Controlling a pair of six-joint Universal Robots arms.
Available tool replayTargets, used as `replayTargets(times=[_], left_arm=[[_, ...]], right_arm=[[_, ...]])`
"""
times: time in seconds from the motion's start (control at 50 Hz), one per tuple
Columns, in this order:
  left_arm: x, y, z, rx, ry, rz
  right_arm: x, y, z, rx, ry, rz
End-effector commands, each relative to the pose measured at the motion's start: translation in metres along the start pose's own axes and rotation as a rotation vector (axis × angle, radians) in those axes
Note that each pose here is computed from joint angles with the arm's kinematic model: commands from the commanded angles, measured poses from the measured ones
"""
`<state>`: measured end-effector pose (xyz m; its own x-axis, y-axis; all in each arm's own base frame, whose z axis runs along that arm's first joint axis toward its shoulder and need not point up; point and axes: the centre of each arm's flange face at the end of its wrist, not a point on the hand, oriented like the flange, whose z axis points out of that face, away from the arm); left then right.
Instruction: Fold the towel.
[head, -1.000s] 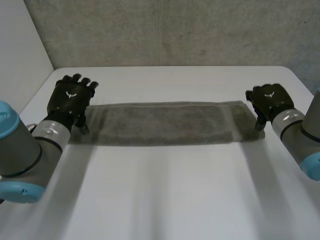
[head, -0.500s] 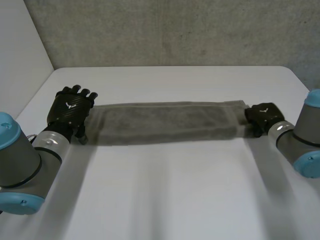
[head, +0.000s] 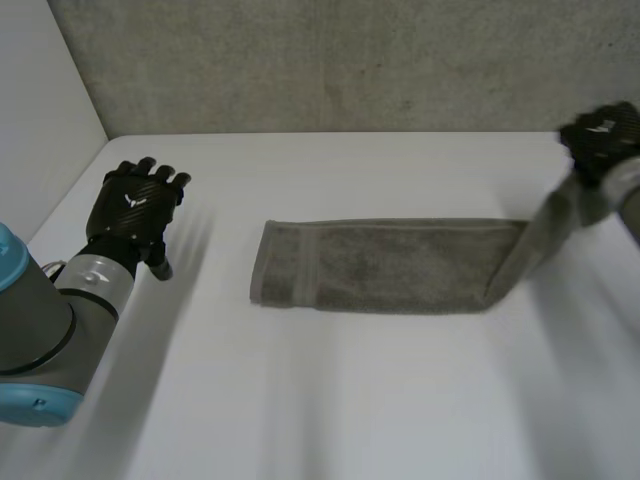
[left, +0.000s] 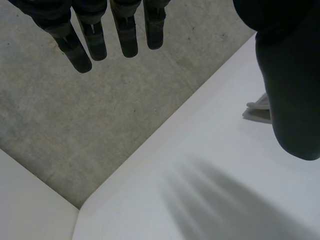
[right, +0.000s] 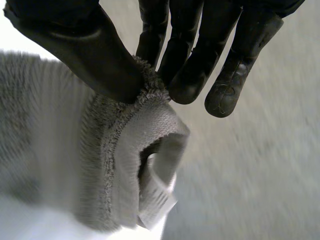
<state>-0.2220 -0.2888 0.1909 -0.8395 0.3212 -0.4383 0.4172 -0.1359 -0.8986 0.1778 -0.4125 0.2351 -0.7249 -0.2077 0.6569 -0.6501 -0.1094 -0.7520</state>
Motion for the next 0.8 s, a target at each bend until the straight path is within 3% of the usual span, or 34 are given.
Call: replayTargets(times=[0.02, 0.06, 0.08, 0.12, 0.18, 0.32, 0.46, 0.56, 0.66, 0.8], left_arm=[[-0.001, -0.002, 0.002, 0.011, -0.005, 0.003], [-0.002, -0.002, 0.002, 0.011, -0.009, 0.003], [-0.002, -0.002, 0.002, 0.011, -0.009, 0.003], [-0.001, -0.002, 0.002, 0.010, -0.007, 0.003], [-0.001, -0.002, 0.002, 0.010, -0.007, 0.003], [-0.002, -0.003, 0.004, 0.014, -0.010, 0.003], [0.002, -0.008, 0.006, 0.033, 0.001, 0.004], [0.009, -0.018, 0.005, 0.065, 0.021, 0.000], [0.031, -0.032, -0.001, 0.107, 0.080, -0.003], [0.046, -0.036, -0.007, 0.120, 0.121, -0.004]], right_arm=[[-0.085, -0.094, -0.035, 0.237, -0.178, 0.024], [-0.134, -0.122, -0.061, 0.325, -0.287, 0.020], [-0.135, -0.122, -0.061, 0.325, -0.287, 0.020], [-0.184, -0.127, -0.083, 0.361, -0.392, 0.007], [-0.219, -0.126, -0.100, 0.375, -0.469, -0.003], [-0.248, -0.122, -0.114, 0.381, -0.531, -0.011], [-0.237, -0.120, -0.108, 0.338, -0.473, 0.009], [-0.197, -0.126, -0.110, 0.289, -0.392, 0.085], [-0.149, -0.072, -0.099, 0.095, -0.324, 0.210], [-0.141, -0.017, -0.100, -0.065, -0.347, 0.240]])
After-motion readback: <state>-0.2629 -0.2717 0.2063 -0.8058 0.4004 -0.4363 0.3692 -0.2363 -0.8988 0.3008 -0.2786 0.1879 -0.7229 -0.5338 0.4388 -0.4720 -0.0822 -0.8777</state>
